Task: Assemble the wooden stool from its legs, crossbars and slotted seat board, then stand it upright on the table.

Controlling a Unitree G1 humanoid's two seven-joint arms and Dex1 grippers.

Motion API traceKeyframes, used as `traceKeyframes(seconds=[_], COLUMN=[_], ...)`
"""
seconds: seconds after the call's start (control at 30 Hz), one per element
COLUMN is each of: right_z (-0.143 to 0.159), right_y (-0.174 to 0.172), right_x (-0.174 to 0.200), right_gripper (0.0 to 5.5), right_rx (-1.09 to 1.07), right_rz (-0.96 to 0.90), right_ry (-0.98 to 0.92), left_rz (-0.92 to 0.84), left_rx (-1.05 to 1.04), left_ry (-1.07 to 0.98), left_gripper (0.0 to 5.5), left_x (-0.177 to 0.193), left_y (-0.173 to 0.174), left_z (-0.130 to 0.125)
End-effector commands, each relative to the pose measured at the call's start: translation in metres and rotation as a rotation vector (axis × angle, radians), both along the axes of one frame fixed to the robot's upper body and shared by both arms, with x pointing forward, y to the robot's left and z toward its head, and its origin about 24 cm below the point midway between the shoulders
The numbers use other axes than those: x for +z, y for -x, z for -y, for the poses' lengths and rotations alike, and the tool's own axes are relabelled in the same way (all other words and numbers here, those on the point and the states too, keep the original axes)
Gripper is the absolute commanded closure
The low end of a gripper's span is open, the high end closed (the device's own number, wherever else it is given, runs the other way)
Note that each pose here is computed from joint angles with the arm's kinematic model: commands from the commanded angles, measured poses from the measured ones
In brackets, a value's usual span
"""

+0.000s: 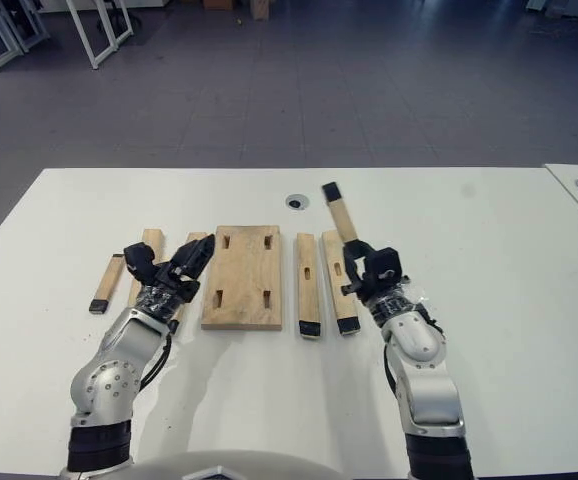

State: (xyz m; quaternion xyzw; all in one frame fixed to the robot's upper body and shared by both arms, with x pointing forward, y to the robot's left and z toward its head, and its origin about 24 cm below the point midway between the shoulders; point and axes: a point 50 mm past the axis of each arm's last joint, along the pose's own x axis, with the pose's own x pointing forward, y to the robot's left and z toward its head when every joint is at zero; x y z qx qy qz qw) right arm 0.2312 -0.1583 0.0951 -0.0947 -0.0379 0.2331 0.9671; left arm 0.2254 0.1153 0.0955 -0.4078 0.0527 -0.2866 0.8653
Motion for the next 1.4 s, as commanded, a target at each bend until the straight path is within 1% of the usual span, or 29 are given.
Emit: traceKeyframes(seconds=[0.03, 0.13, 0.3, 0.4, 0.57, 0.7, 0.73, 0.87, 0.9, 1.03, 1.1, 1.27, 1.3, 1.33, 1.37, 1.4], right_z=[-0.019, -0.028, -0.033, -0.034, -0.035, -0.034, -0.034, -0.033, -0.033, -0.032, -0.032, -0.031, -0.030, -0.030, -0.029, -0.028], right_y=[0.010, 0.018, 0.031, 0.036, 0.040, 0.041, 0.041, 0.042, 0.042, 0.043, 0.042, 0.041, 0.040, 0.040, 0.040, 0.039], right_x=[0.016, 0.018, 0.011, 0.006, 0.002, 0.000, 0.000, -0.001, -0.001, -0.002, -0.002, -0.001, -0.001, -0.002, -0.003, -0.004], right_gripper=[4.21, 4.21, 4.21, 4.21, 4.21, 4.21, 4.21, 4.21, 4.21, 4.21, 4.21, 4.21, 3.82, 3.75, 3.47, 3.31], right_rx=[0.206, 0.306, 0.432, 0.468, 0.481, 0.477, 0.476, 0.476, 0.477, 0.477, 0.476, 0.461, 0.451, 0.448, 0.447, 0.447], right_rz=[0.073, 0.087, 0.080, 0.071, 0.058, 0.050, 0.049, 0.046, 0.044, 0.040, 0.040, 0.045, 0.035, 0.026, 0.018, 0.013], right_ry=[-0.006, 0.024, 0.115, 0.148, 0.163, 0.167, 0.168, 0.172, 0.173, 0.176, 0.176, 0.170, 0.164, 0.164, 0.164, 0.176], left_rz=[-0.027, -0.045, -0.047, -0.031, -0.032, -0.041, -0.048, -0.077, -0.083, -0.106, -0.127, -0.154, -0.157, -0.158, -0.156, -0.151], left_rx=[-0.156, -0.171, -0.149, -0.149, -0.133, -0.122, -0.114, -0.082, -0.069, -0.065, -0.071, -0.072, -0.060, -0.044, -0.027, -0.007], left_ry=[0.052, 0.060, 0.120, 0.194, 0.204, 0.206, 0.207, 0.220, 0.231, 0.222, 0.198, 0.184, 0.186, 0.193, 0.203, 0.215], left_gripper=[2.54, 2.54, 2.54, 2.54, 2.54, 3.26, 3.33, 4.12, 4.21, 4.94, 5.04, 5.05, 5.05, 5.05, 5.06, 5.06], left_x=[0.005, 0.005, 0.009, 0.018, 0.020, 0.019, 0.018, 0.014, 0.013, 0.008, 0.003, -0.004, -0.005, -0.005, -0.005, -0.003], left_y=[0.011, 0.013, 0.011, 0.010, 0.009, 0.010, 0.009, 0.008, 0.007, 0.008, 0.009, 0.011, 0.010, 0.008, 0.006, 0.004], left_z=[0.008, 0.007, 0.005, 0.005, 0.003, 0.000, -0.001, -0.005, -0.007, -0.009, -0.008, -0.010, -0.011, -0.014, -0.016, -0.019])
